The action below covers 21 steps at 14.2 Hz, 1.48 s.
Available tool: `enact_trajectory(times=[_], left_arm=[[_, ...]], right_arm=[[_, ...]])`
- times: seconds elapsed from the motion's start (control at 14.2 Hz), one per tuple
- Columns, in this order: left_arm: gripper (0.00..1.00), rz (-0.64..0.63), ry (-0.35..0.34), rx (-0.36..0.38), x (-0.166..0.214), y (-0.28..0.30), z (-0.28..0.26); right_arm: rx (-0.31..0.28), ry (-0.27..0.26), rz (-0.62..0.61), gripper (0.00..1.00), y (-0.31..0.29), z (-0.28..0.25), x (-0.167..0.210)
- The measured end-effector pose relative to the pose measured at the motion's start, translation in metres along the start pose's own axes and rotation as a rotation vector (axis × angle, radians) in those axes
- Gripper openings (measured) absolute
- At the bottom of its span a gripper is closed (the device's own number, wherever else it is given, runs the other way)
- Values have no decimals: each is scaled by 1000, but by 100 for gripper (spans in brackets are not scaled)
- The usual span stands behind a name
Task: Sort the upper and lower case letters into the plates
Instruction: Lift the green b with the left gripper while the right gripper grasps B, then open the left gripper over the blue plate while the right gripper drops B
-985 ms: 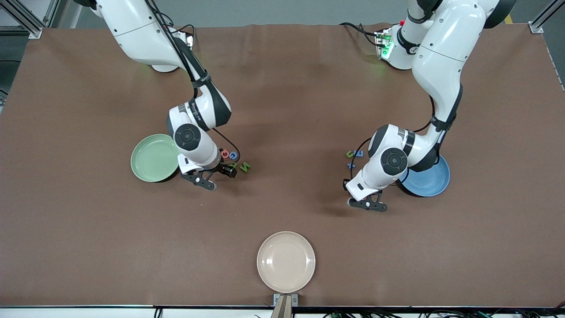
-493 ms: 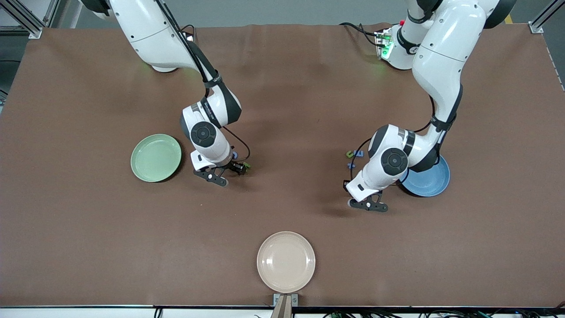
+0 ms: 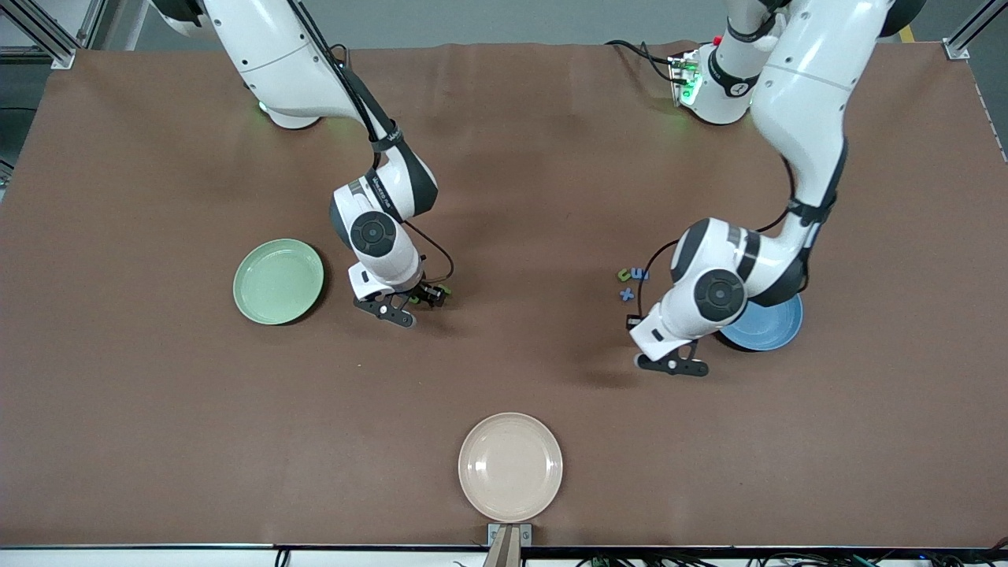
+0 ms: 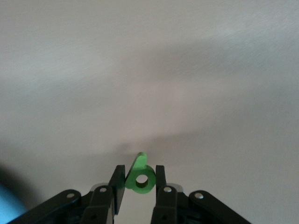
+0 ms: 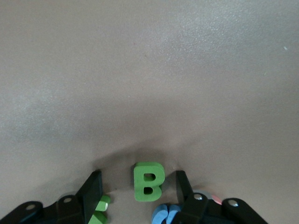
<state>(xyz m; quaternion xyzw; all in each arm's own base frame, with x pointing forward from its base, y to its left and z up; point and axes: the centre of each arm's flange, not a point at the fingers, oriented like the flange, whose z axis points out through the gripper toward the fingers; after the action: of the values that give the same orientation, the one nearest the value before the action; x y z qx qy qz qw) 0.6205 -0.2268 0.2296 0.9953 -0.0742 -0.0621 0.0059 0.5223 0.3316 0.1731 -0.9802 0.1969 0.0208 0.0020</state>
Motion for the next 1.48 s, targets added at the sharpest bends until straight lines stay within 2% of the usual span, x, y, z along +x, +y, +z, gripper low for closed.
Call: enact_trajectory(times=[0.07, 0.14, 0.21, 0.42, 0.56, 0.77, 0.99, 1.27, 1.34, 1.48], left_arm=[[30, 7, -26, 7, -3, -17, -14], [30, 20, -47, 11, -7, -37, -25], [30, 36, -61, 11, -13, -60, -33], [30, 71, -94, 33, -33, -137, -34], [30, 77, -115, 78, -44, -183, -24], [30, 72, -92, 85, -52, -208, -2], [30, 83, -69, 75, -60, -204, 26], [30, 91, -75, 71, -64, -199, 35], [35, 92, -74, 71, -64, -199, 35], [55, 93, -63, 73, -61, -198, 30]], right_arm=[[1, 1, 0, 67, 0, -1, 0], [0, 0, 0, 56, 0, -2, 0], [-1, 0, 1, 50, 1, -4, 1], [-1, 2, 2, 44, 1, -5, 1], [1, 4, 3, 27, 1, -7, 2], [-27, 3, 1, 28, 12, -12, 14], [-66, -12, -43, 28, 46, -57, 50], [-43, -39, -104, 28, 115, -124, 93], [-38, -47, -121, 28, 138, -127, 99], [-37, -72, -148, 28, 179, -123, 106]])
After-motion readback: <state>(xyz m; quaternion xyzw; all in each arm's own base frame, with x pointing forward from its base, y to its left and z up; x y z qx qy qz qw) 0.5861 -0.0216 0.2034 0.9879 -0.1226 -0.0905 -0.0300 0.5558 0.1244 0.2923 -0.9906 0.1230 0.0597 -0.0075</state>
